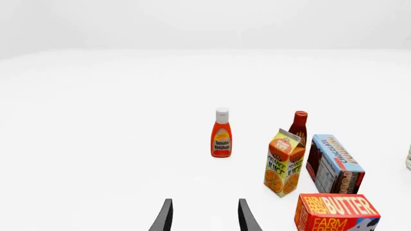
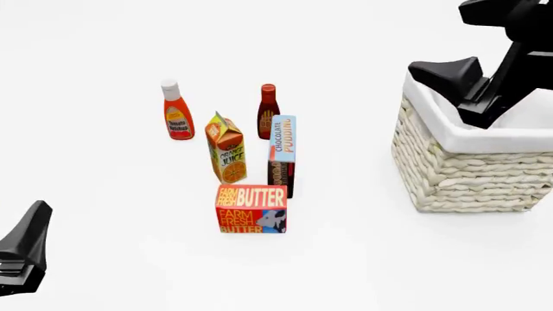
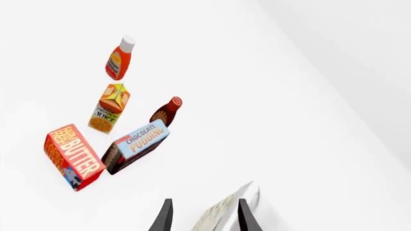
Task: Pick the butter and place it in the basket.
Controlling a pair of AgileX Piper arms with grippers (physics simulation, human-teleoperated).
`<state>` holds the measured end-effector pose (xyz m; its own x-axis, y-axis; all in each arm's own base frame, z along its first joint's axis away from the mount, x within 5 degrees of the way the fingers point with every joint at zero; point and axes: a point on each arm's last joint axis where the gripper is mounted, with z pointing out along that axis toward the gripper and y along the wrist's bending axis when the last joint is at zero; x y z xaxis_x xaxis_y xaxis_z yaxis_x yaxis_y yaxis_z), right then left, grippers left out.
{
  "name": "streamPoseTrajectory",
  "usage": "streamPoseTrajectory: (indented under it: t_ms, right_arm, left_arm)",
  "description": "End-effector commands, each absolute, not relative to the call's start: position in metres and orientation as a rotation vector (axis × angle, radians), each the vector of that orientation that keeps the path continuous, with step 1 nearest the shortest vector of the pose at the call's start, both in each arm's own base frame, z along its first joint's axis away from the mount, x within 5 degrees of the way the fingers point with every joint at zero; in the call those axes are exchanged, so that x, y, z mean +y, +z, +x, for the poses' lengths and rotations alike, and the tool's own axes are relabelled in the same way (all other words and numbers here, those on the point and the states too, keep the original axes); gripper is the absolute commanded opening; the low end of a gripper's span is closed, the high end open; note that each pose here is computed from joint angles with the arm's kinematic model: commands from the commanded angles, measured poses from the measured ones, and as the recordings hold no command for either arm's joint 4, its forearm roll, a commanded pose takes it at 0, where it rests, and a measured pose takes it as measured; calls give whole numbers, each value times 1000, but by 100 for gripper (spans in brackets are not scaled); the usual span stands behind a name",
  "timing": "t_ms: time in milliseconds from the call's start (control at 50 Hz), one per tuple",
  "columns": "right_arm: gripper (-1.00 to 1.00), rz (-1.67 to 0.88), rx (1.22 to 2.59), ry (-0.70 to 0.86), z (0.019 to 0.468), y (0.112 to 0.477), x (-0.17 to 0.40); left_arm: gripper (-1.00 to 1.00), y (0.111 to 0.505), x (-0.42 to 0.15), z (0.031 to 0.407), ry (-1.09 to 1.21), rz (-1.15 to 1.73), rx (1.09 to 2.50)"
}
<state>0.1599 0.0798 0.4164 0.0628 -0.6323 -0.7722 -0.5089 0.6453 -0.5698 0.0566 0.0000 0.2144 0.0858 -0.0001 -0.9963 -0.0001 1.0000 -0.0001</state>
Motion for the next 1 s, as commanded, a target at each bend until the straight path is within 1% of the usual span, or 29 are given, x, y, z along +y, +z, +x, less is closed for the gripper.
streamPoseTrajectory:
  t_ms: [20,200,1000]
  right_arm:
    - [100,-1026,1580,-121,172,413,91]
    - [100,-1054,1587,-116,186,406,102]
    - [100,-1158,1584,-82,216,397,138]
  left_arm:
    - [100,214,0,57,0,0,1485]
    - [100,214,0,57,0,0,1485]
    - [100,214,0,57,0,0,1484]
